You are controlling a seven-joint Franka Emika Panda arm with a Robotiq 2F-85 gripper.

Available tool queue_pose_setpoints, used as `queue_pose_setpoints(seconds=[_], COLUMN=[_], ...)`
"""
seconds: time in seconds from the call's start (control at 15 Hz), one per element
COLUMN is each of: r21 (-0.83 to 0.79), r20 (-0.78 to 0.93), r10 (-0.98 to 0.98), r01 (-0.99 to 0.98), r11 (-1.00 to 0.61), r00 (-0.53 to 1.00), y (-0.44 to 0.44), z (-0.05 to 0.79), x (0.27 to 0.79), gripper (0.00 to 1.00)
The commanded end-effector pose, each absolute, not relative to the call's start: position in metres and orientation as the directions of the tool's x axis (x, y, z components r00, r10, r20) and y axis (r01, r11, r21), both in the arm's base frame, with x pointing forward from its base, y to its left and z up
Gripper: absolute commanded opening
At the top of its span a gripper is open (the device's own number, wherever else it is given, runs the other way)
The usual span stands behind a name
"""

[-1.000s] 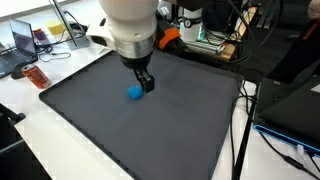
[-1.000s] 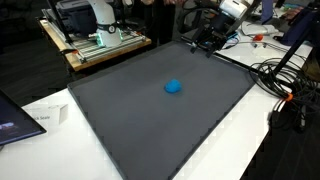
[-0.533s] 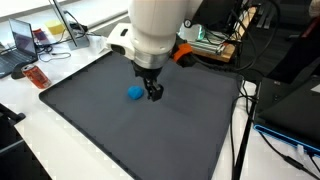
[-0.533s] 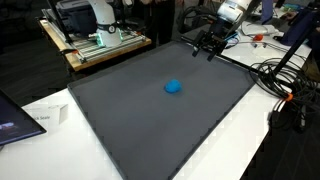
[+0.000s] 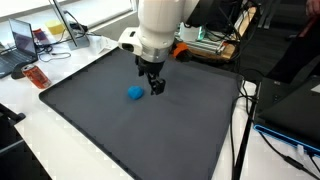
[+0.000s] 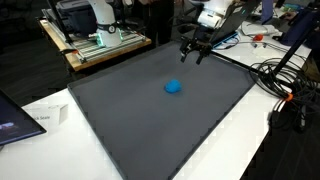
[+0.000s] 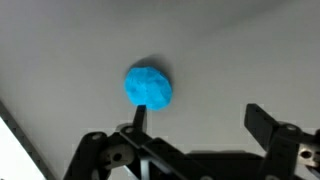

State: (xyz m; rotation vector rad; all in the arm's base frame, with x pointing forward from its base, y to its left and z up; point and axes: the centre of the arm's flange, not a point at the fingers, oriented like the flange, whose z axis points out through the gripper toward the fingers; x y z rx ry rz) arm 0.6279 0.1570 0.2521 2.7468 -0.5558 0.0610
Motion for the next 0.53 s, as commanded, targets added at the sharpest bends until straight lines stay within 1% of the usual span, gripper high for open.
queue_pose_setpoints(seconds=[0.0,0.07,0.13,0.47], r21=[0.262,0.232,0.269,0.246], r20=[0.157,0.132,0.129,0.127], r10=[-0.334,-0.319,-0.350,-0.335], r01=[-0.366,-0.342,-0.373,-0.357], r11=[-0.893,-0.910,-0.888,-0.901], r00=[0.929,0.938,0.928,0.934], y=[0.121,0.108,0.135,0.114], z=[0.255,0.254,0.248,0.249], x=[0.582,0.577,0.608,0.593], gripper=[1.00,1.00,1.00,1.00])
